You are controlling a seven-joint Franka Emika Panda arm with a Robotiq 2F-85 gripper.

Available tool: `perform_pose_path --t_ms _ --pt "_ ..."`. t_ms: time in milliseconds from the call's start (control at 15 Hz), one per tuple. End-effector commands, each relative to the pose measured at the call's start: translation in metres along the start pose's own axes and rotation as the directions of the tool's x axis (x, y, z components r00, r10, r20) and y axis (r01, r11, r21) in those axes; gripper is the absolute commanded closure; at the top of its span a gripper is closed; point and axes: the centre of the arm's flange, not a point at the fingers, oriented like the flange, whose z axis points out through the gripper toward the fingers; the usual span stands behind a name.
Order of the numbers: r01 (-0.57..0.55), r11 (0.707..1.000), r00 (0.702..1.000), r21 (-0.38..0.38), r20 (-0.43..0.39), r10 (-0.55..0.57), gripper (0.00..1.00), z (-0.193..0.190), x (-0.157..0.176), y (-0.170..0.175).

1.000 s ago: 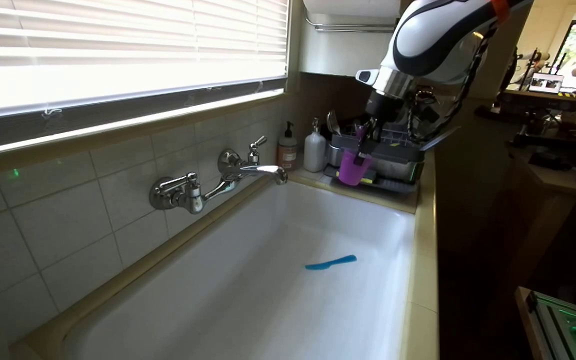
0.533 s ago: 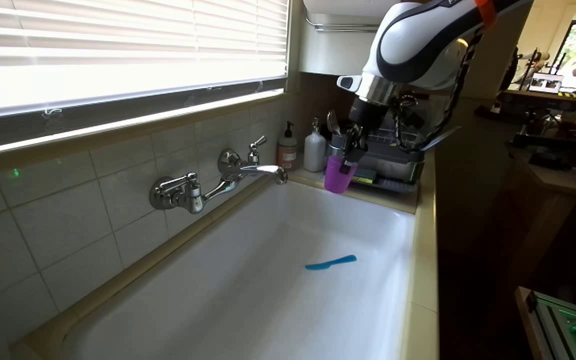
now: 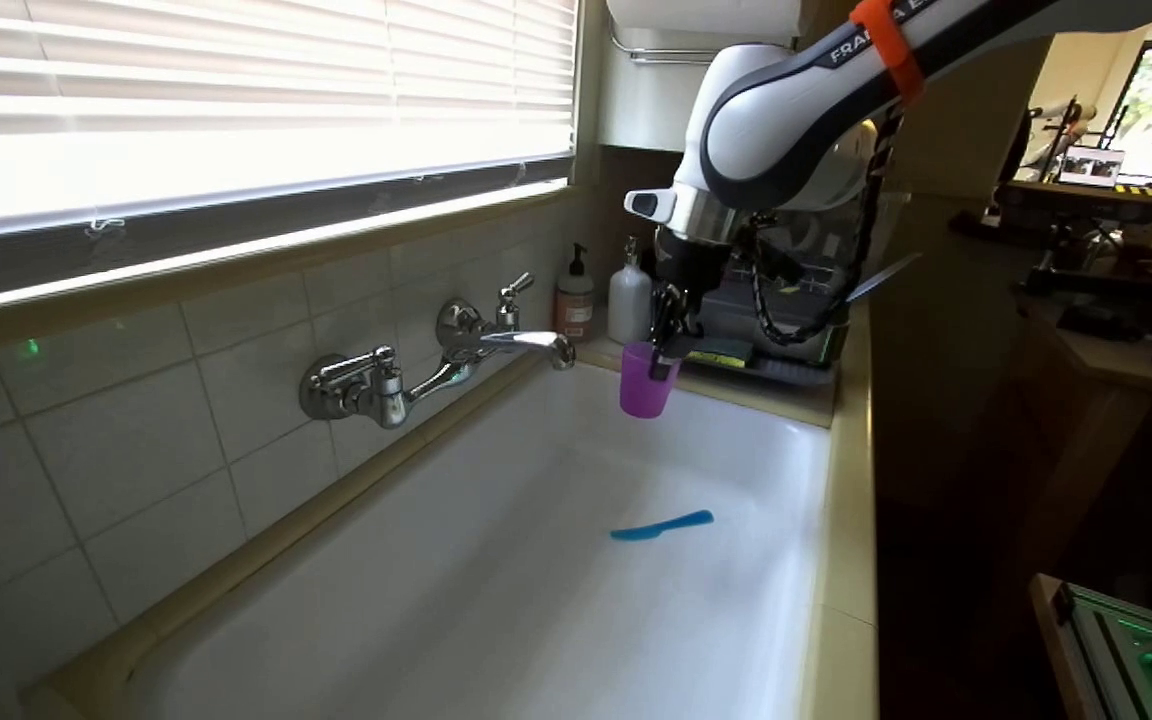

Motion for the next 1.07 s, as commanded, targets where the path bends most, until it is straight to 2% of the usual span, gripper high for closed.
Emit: perform_pose_path --t_ms 0,400,1000 --pt "0.106 0.994 0.993 0.004 0.052 -0.106 0.99 0.026 0.017 0.007" --pt "0.221 0.975 0.969 0.034 0.101 -0.224 0.99 0.065 0.036 0.003" --pt "0.288 0.956 0.945 0.060 0.142 -0.294 0.99 0.131 0.061 0.000"
